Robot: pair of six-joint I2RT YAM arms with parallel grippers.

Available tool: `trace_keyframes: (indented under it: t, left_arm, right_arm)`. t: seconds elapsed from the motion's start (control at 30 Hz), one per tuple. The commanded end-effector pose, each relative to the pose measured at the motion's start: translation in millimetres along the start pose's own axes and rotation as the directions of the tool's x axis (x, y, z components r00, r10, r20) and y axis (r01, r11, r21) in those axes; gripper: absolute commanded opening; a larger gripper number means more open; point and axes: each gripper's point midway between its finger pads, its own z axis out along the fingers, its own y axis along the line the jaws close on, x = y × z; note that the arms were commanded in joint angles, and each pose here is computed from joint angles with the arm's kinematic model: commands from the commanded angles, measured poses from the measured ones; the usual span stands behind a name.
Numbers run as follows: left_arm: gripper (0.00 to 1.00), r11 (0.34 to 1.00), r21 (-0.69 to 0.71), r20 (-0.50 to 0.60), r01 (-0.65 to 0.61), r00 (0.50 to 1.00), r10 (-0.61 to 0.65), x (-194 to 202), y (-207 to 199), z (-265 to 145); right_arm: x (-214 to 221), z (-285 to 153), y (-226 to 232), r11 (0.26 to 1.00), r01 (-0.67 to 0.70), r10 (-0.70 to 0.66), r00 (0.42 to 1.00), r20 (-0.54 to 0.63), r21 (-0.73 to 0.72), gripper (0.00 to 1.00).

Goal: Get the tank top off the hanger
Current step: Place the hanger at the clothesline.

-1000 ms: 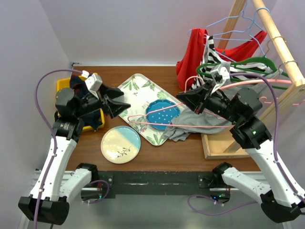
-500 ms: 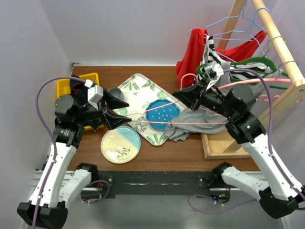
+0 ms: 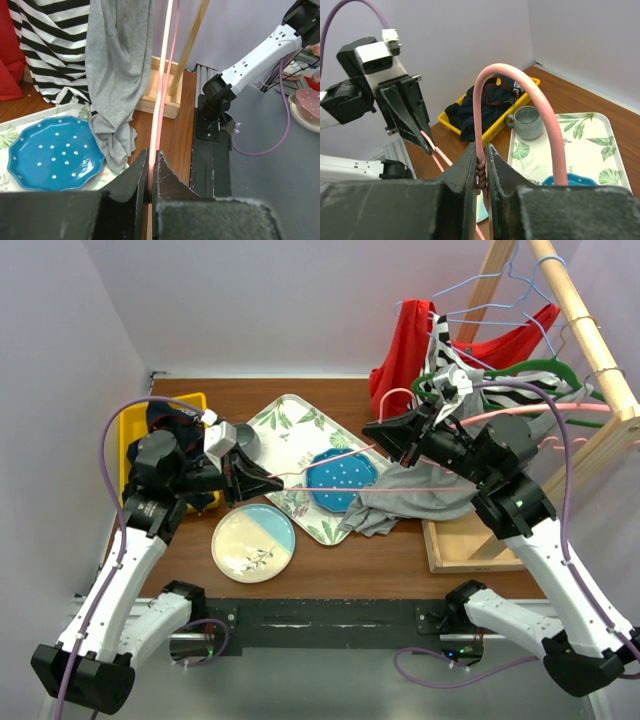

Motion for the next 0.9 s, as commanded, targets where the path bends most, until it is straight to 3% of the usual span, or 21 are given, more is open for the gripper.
trace_keyframes:
  t: [0.0, 0.03, 0.1, 0.13, 0.2, 0.33, 0.6, 0.87]
  left_arm:
    - [0.0, 0.987, -0.137, 0.034, -0.085, 0.995, 0.09, -8.8, 22.2, -3.5]
    - [0.0, 0.983, -0.156, 0.044, -0.099, 0.993, 0.107, -10.9, 25.0, -4.1]
    - [0.0, 0.977, -0.173, 0.055, -0.121, 0.99, 0.133, -13.9, 27.7, -4.6]
    - [0.0, 0.974, -0.189, 0.063, -0.123, 0.989, 0.137, -16.4, 30.5, -4.5]
    - [0.0, 0.974, -0.177, 0.071, -0.14, 0.985, 0.154, -22.4, 30.6, 0.8]
    - [0.0, 0.968, -0.187, 0.081, -0.164, 0.98, 0.182, -26.2, 28.5, 12.0]
    - [0.0, 0.975, -0.095, 0.101, -0.201, 0.972, 0.211, -34.5, 14.6, 41.3]
    - [0.0, 0.966, 0.027, 0.138, -0.259, 0.958, 0.253, -56.3, 3.4, 81.9]
  right_arm:
    - [-30.9, -11.7, 12.4, 1.0, 0.003, -0.004, 0.997, 0.078, 0.016, 0.21]
    - [-33.1, -13.4, 10.5, 0.999, 0.0, -0.003, 0.997, 0.082, 0.036, 0.36]
    - [-44.4, -20.5, 10.7, 0.998, 0.004, -0.011, 0.994, 0.112, 0.068, 0.51]
    - [-48.0, -22.9, 10.1, 0.997, 0.002, -0.012, 0.992, 0.122, 0.082, 0.64]
    - [-59.3, -28.3, 9.8, 0.994, 0.006, -0.023, 0.988, 0.155, 0.107, 0.73]
    - [-85.9, -39.4, 13.9, 0.989, 0.018, -0.048, 0.977, 0.206, 0.147, 0.99]
    - [-150.7, -75.0, 55.4, 0.994, 0.059, -0.089, 0.929, 0.359, 0.094, 0.99]
    - [-184.5, -92.6, 84.4, 0.997, 0.076, -0.081, 0.903, 0.423, 0.03, 0.99]
